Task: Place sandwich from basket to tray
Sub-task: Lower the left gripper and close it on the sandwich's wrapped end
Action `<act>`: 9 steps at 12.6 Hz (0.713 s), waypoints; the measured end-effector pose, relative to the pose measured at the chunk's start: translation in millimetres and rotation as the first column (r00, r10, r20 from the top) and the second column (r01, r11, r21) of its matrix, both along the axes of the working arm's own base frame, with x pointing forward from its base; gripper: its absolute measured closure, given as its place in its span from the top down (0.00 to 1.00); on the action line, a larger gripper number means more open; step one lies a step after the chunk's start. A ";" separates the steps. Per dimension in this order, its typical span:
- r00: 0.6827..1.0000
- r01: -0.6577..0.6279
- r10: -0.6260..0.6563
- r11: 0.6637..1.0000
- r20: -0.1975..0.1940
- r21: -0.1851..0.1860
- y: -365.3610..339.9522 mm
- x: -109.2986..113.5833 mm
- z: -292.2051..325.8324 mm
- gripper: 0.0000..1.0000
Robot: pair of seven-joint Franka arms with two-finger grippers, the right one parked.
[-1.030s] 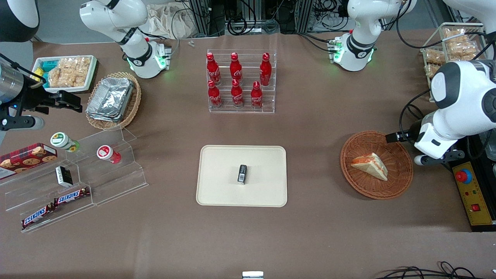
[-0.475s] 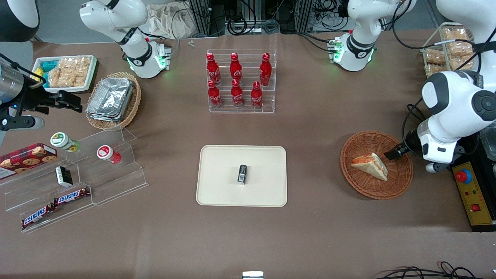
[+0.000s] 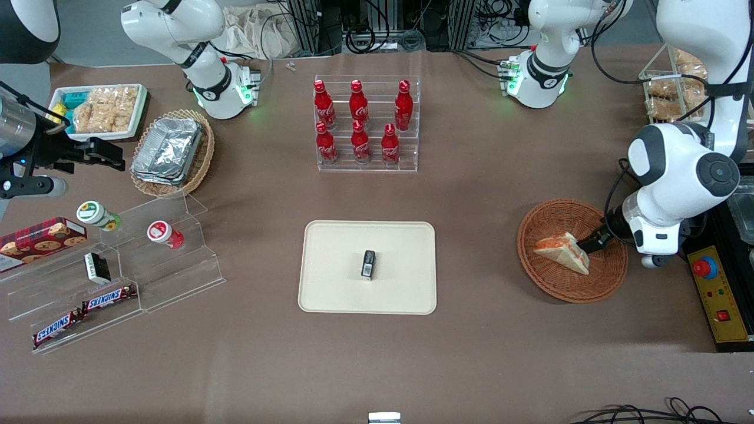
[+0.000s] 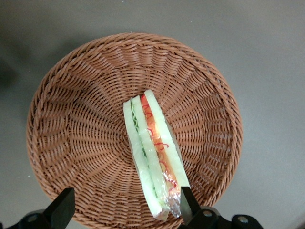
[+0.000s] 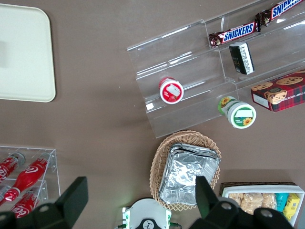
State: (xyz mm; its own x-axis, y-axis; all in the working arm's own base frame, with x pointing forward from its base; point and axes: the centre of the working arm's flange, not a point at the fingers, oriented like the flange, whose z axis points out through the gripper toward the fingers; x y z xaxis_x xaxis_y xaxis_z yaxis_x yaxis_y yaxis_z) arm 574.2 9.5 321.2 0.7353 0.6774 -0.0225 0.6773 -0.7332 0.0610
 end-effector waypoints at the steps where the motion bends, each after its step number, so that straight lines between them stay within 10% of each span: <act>1: 1.000 -0.015 0.015 1.000 0.010 0.000 -0.1 -1.2 -3.3 1.00; 9: 0.991 -0.133 0.133 0.991 0.031 -0.015 -19.6 -0.8 -21.0 1.00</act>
State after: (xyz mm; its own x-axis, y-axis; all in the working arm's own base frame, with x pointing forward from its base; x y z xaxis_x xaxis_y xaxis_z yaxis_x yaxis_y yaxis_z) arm 573.3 -10.1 300.2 0.6390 0.7692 -0.0100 0.7665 -0.6355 0.0929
